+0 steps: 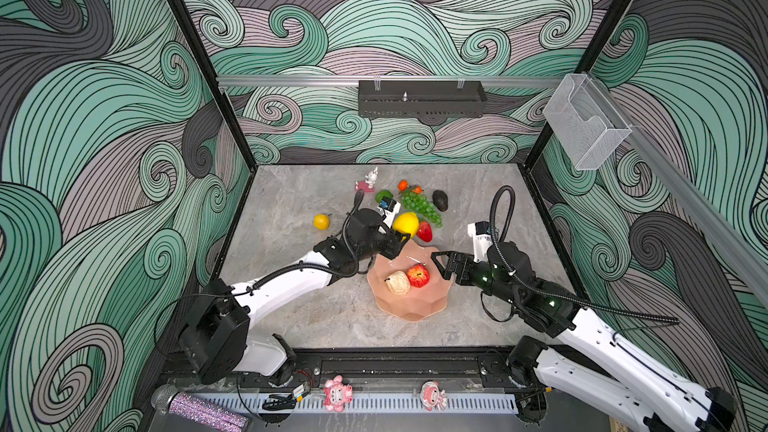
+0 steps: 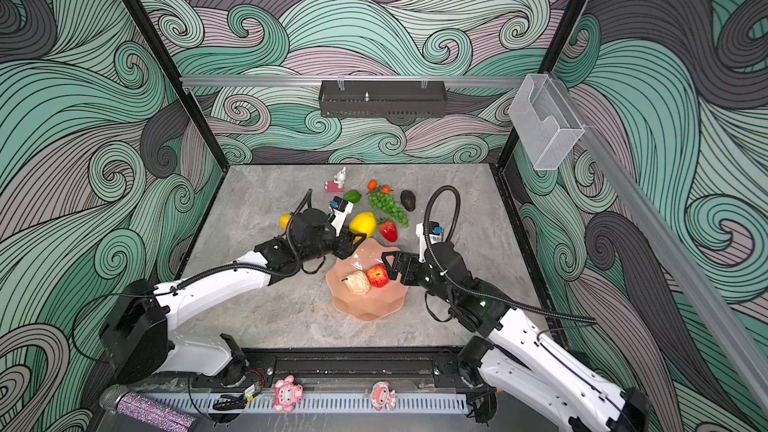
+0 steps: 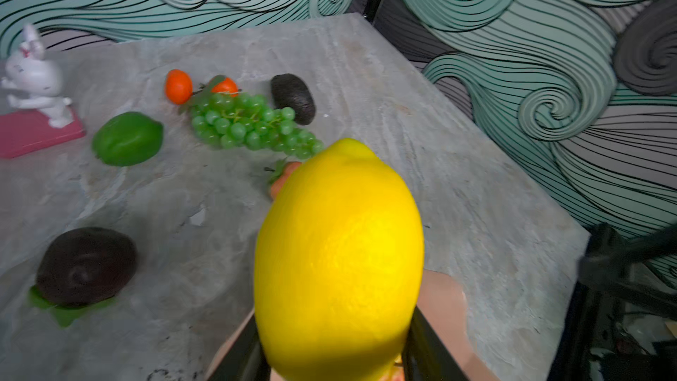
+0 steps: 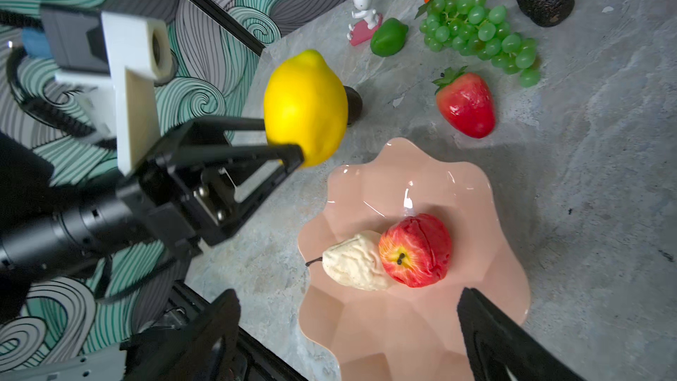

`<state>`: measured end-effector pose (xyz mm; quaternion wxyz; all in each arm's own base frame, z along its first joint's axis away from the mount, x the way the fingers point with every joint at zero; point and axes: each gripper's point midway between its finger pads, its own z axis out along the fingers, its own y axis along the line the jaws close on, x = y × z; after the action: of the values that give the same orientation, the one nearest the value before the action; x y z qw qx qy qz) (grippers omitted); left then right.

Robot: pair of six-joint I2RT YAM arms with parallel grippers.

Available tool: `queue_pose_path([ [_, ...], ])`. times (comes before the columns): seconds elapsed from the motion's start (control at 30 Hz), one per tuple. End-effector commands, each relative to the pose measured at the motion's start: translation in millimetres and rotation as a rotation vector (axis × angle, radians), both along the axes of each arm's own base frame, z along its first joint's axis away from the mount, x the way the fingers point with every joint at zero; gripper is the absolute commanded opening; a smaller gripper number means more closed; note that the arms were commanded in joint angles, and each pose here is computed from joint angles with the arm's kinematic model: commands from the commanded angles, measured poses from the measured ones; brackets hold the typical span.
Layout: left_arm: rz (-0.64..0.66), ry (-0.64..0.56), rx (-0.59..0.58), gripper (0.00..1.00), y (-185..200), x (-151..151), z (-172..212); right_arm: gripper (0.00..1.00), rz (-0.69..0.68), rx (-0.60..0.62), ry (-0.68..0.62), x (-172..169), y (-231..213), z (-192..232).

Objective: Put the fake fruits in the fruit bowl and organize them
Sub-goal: 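Grasp the lemon with the right gripper from the left gripper above the bowl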

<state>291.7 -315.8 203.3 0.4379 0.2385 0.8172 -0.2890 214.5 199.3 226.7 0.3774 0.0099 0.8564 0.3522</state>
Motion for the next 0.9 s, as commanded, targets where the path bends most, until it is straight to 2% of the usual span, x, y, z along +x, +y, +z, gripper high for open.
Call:
queue_pose_path([
  [0.0, -0.055, -0.123, -0.086, 0.48, -14.8, -13.7, 32.2, 0.93, 0.008, 0.126, -0.009, 1.8, 11.2, 14.4],
  [0.4, -0.202, -0.195, -0.106, 0.47, -39.3, -63.0, 26.7, 0.93, -0.033, 0.227, 0.049, 6.6, 17.6, 0.9],
  [0.6, -0.225, -0.215, -0.112, 0.48, -43.9, -71.0, 27.6, 0.89, -0.037, 0.250, 0.082, 10.8, 24.8, -3.9],
  [0.87, -0.239, -0.213, -0.114, 0.48, -49.7, -74.9, 20.9, 0.78, -0.068, 0.266, 0.138, 13.4, 26.4, -14.6],
])
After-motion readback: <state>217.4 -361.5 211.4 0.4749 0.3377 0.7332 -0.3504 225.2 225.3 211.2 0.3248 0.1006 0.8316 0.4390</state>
